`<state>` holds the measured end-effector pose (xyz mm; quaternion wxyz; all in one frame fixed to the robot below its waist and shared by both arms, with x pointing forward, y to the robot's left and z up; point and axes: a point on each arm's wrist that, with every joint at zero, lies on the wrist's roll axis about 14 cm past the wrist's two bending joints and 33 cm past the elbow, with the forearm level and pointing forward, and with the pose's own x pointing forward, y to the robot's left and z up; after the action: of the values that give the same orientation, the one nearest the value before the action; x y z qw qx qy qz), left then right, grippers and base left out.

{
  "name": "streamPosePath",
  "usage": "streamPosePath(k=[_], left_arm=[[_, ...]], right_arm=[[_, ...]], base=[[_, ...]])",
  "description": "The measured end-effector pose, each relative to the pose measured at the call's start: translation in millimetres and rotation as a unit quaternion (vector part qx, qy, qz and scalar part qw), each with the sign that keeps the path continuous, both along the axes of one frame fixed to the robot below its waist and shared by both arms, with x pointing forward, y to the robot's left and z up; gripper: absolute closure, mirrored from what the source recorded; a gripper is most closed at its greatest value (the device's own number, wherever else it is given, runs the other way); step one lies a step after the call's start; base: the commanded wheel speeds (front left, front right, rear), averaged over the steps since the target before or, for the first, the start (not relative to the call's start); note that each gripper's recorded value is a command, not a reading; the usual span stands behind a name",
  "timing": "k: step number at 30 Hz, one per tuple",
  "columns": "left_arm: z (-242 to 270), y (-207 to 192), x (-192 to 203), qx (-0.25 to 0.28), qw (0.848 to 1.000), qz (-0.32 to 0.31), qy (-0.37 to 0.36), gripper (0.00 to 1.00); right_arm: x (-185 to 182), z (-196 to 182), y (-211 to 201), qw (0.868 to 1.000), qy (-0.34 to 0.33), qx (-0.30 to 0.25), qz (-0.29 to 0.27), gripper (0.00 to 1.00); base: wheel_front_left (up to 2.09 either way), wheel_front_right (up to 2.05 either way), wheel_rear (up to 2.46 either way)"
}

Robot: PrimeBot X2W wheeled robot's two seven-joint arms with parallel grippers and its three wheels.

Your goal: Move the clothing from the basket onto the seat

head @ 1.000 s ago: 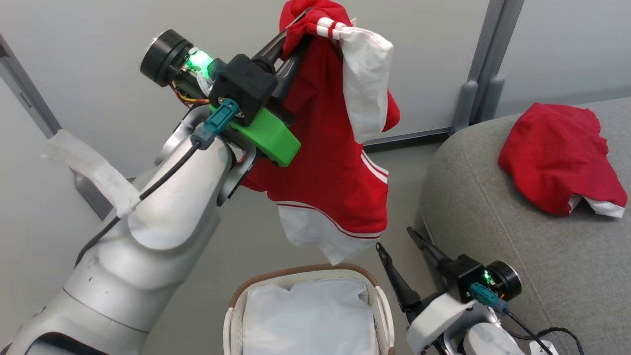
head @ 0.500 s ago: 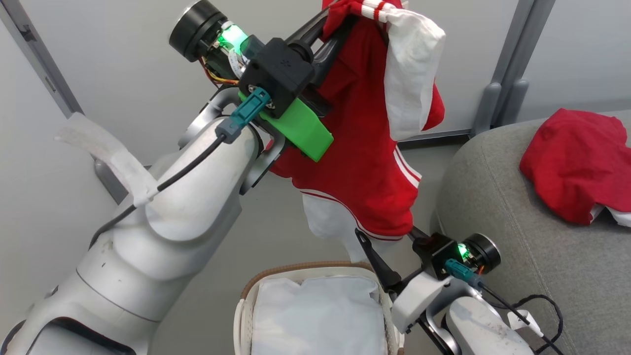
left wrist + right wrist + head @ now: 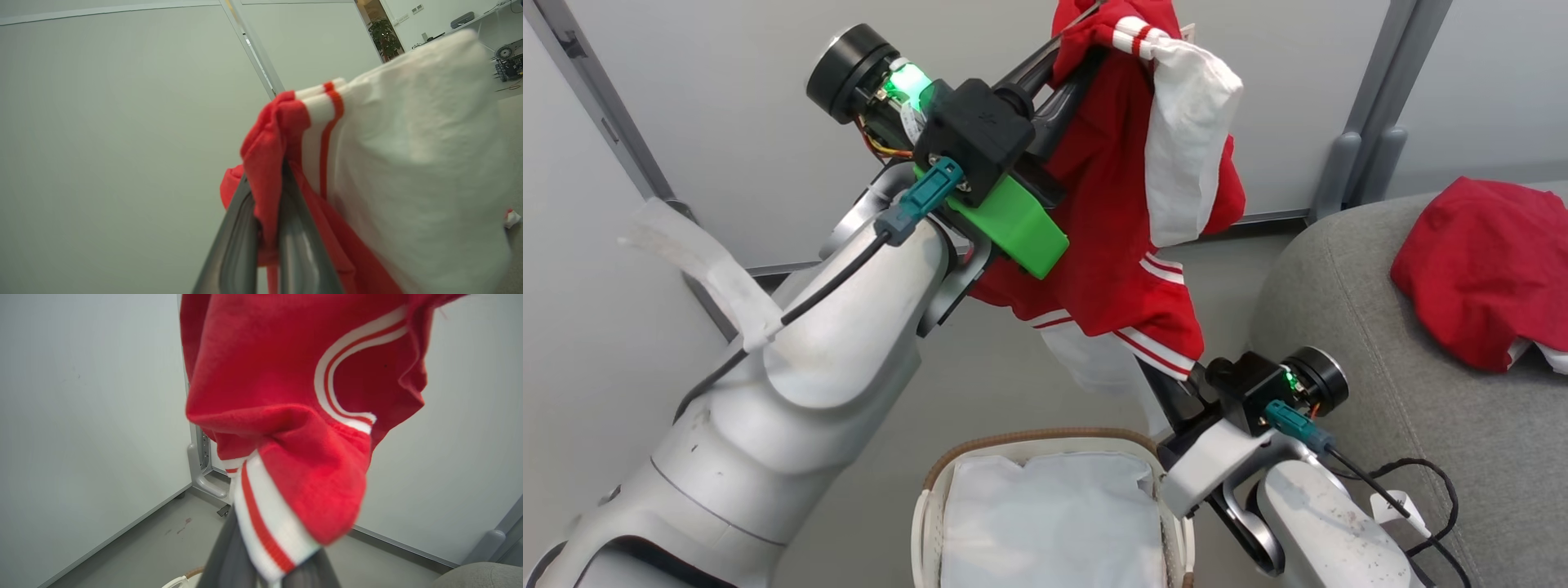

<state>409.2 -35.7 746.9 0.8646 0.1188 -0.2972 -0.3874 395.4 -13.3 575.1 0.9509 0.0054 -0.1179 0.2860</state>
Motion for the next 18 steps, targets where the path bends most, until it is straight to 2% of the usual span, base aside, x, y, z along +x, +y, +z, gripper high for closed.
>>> streamPosePath(k=[10, 11, 12, 13, 14, 15, 16, 18], left_arm=[[-32.2, 8.3, 13.5, -0.018, 0.998, 0.012, 0.061, 1.00], [-37.5, 9.4, 14.6, -0.021, 0.997, 0.013, 0.071, 0.93], [-44.5, 10.9, 16.3, -0.025, 0.996, 0.014, 0.086, 0.73], [-53.2, 12.6, 18.2, -0.026, 0.995, 0.017, 0.100, 0.63], [-62.0, 14.5, 19.7, -0.024, 0.993, 0.021, 0.111, 0.17], [-69.1, 16.2, 20.7, -0.024, 0.992, 0.024, 0.122, 0.03], [-79.1, 19.0, 22.4, -0.022, 0.990, 0.029, 0.135, 0.00], [-96.3, 22.7, 23.6, -0.023, 0.986, 0.035, 0.160, 0.00]], right_arm=[[4.1, 8.7, -13.3, 1.000, -0.011, 0.009, -0.020, 1.00], [5.0, 11.4, -15.9, 1.000, -0.015, 0.012, -0.024, 1.00], [5.9, 14.2, -18.8, 0.999, -0.019, 0.014, -0.028, 1.00], [7.1, 16.9, -22.1, 0.999, -0.022, 0.016, -0.033, 1.00], [8.5, 19.3, -26.0, 0.999, -0.026, 0.019, -0.039, 1.00], [9.7, 21.1, -29.2, 0.998, -0.028, 0.021, -0.044, 1.00], [11.1, 23.3, -33.3, 0.998, -0.031, 0.022, -0.051, 1.00], [13.6, 27.2, -40.6, 0.997, -0.037, 0.024, -0.062, 1.00]], base=[[0.00, 0.00, 0.00], [0.00, 0.00, 0.00], [0.00, 0.00, 0.00], [0.00, 0.00, 0.00], [0.00, 0.00, 0.00], [0.00, 0.00, 0.00], [0.00, 0.00, 0.00], [0.00, 0.00, 0.00]])
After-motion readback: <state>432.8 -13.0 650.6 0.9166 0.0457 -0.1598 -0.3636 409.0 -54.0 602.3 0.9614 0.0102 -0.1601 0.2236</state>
